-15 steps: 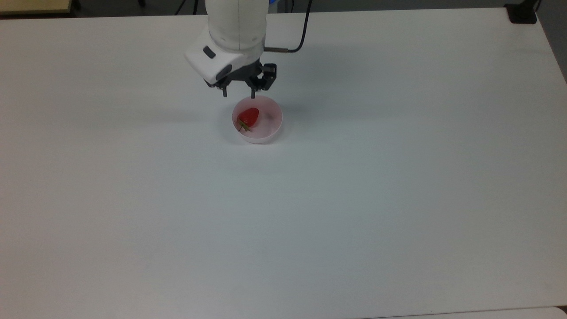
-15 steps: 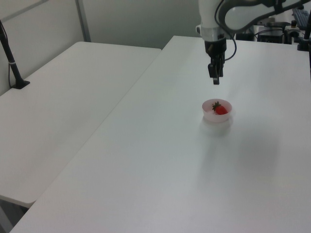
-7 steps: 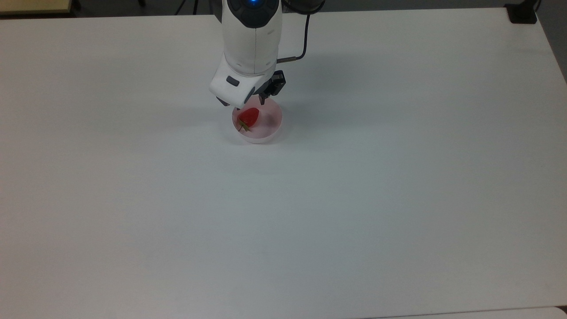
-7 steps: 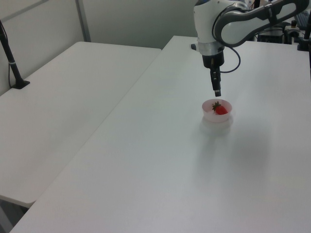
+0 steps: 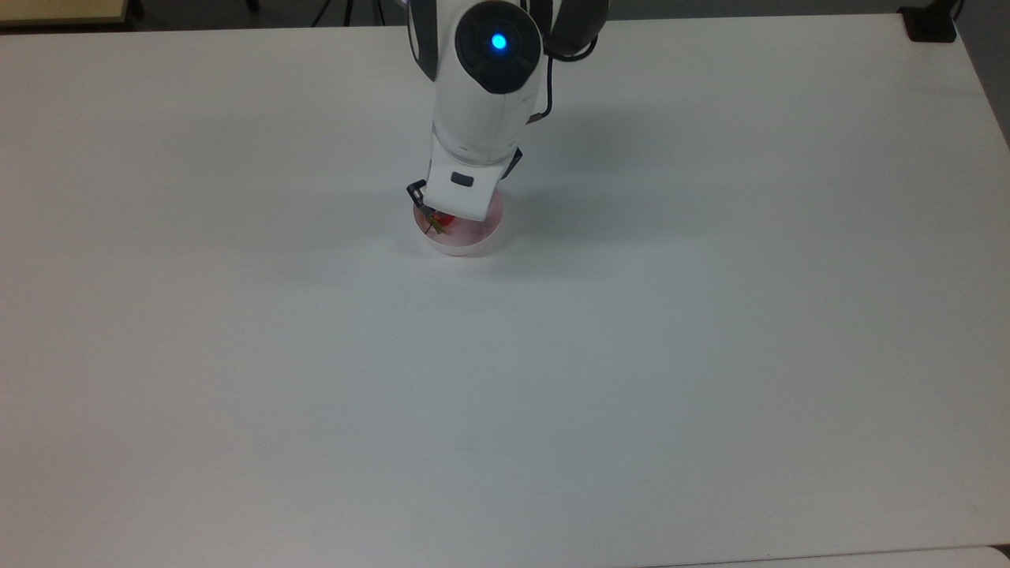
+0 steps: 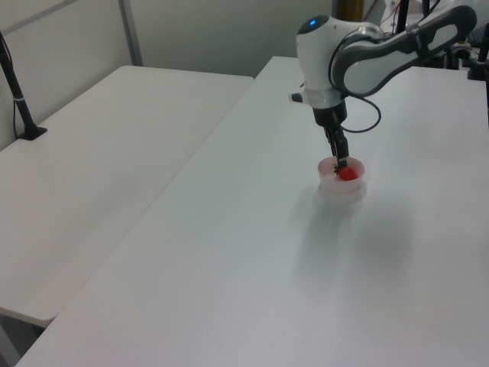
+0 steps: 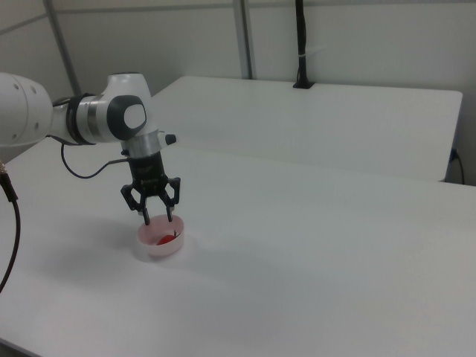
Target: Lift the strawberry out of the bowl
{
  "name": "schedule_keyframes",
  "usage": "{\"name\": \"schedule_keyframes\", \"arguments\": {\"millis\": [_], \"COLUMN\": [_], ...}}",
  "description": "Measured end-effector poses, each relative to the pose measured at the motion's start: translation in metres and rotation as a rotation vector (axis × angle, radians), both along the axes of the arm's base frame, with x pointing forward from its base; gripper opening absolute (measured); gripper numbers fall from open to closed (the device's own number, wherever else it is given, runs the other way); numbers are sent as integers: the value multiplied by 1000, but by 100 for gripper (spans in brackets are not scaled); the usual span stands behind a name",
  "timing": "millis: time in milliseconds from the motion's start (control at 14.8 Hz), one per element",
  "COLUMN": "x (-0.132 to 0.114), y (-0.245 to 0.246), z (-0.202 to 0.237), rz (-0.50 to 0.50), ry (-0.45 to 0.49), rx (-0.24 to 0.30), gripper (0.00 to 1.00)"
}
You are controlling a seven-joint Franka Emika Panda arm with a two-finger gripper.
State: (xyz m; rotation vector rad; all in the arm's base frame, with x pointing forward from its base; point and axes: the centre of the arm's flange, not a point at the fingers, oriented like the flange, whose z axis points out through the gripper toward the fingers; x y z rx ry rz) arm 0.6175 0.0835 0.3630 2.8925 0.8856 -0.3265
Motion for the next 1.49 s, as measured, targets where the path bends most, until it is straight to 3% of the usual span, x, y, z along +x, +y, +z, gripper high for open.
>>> {"name": "schedule_keyframes", "arguments": {"millis": [541,1014,1487], "x": [4,0,-5], "y": [0,-3,4], "z": [-25,-38,-50], "rz": [244,300,330], "ry": [29,59,54], "rx": [-2,-37,-38], "gripper": [58,59,57]}}
